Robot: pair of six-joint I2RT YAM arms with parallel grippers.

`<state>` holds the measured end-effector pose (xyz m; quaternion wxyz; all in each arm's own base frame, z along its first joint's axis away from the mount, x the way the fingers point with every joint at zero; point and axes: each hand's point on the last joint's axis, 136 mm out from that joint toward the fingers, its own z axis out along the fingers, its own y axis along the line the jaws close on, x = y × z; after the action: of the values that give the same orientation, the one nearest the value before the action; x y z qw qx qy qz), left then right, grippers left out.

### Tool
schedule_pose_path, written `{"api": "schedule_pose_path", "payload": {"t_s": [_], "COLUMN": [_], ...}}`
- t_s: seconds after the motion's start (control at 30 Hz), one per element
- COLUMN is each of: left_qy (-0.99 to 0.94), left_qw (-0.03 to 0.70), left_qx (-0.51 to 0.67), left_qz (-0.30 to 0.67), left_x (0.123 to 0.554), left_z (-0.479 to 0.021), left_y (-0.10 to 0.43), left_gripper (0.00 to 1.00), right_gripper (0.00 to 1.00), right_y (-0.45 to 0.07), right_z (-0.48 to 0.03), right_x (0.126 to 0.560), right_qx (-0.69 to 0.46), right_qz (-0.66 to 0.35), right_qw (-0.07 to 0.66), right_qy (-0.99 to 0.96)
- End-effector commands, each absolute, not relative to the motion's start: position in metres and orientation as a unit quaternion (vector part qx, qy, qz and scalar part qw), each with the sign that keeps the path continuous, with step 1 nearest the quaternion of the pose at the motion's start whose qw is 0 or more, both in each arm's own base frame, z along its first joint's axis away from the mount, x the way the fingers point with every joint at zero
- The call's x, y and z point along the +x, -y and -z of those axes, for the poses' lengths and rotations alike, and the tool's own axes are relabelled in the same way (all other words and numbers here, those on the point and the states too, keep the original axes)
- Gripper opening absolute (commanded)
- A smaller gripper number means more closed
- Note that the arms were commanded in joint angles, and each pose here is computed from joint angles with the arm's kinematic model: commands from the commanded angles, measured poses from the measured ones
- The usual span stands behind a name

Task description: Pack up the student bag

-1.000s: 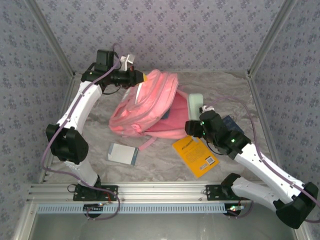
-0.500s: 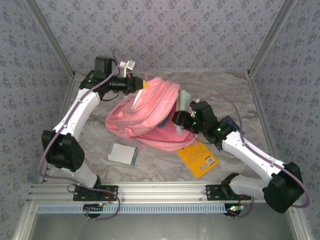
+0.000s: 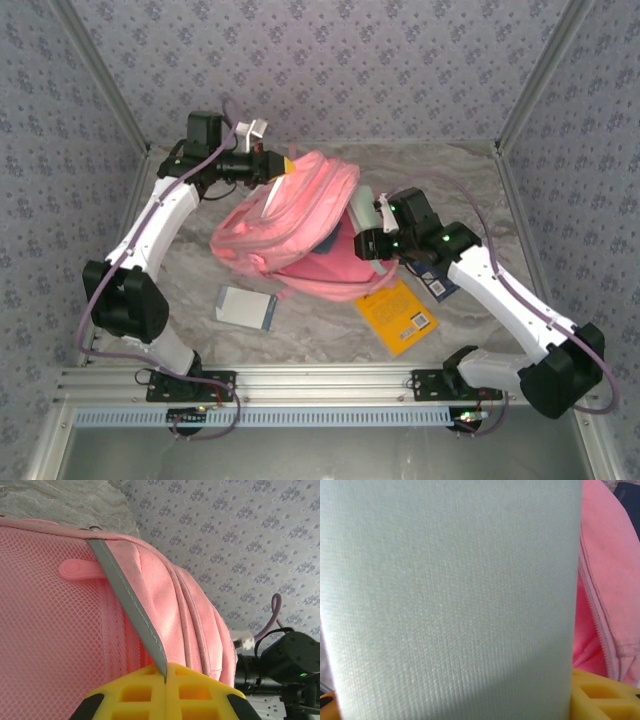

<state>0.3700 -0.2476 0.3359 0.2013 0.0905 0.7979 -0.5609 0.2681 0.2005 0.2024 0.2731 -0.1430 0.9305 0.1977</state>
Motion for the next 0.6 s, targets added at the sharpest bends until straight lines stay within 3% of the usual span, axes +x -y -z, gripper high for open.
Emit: {"api": "schedule_pose_path", "payload": {"t_s": [0.0, 0.23, 0.4, 0.57], "left_qy": [-0.738, -0.731, -0.723, -0.717], "left_qw": [0.282, 0.274, 0.268, 0.265], "left_qx": [0.146, 0.150, 0.167, 0.180], "left_qz": [0.595, 0.607, 0.614, 0.620], "left_x": [0.363, 0.359, 0.353, 0.349], "left_z": [-0.412, -0.410, -0.413, -0.417], "left_y": [0.241, 0.244, 0.251, 0.256], "left_gripper": [0.00, 0.00, 0.00, 0.00], "right_gripper": [0.59, 0.59, 0.60, 0.68], "right_y": [-0.182, -0.204, -0.229, -0.240], "right_z": [-0.178, -0.174, -0.165, -0.151], "right_x": [0.254, 0.289, 0.343, 0.388], "right_qx": [-0.241, -0.294, -0.348, -0.387], "right_qz": [-0.112, -0.069, 0.027, 0.141], "right_qw": [0.224, 0.270, 0.298, 0.323], "right_qy": [-0.938, -0.914, -0.889, -0.852]}}
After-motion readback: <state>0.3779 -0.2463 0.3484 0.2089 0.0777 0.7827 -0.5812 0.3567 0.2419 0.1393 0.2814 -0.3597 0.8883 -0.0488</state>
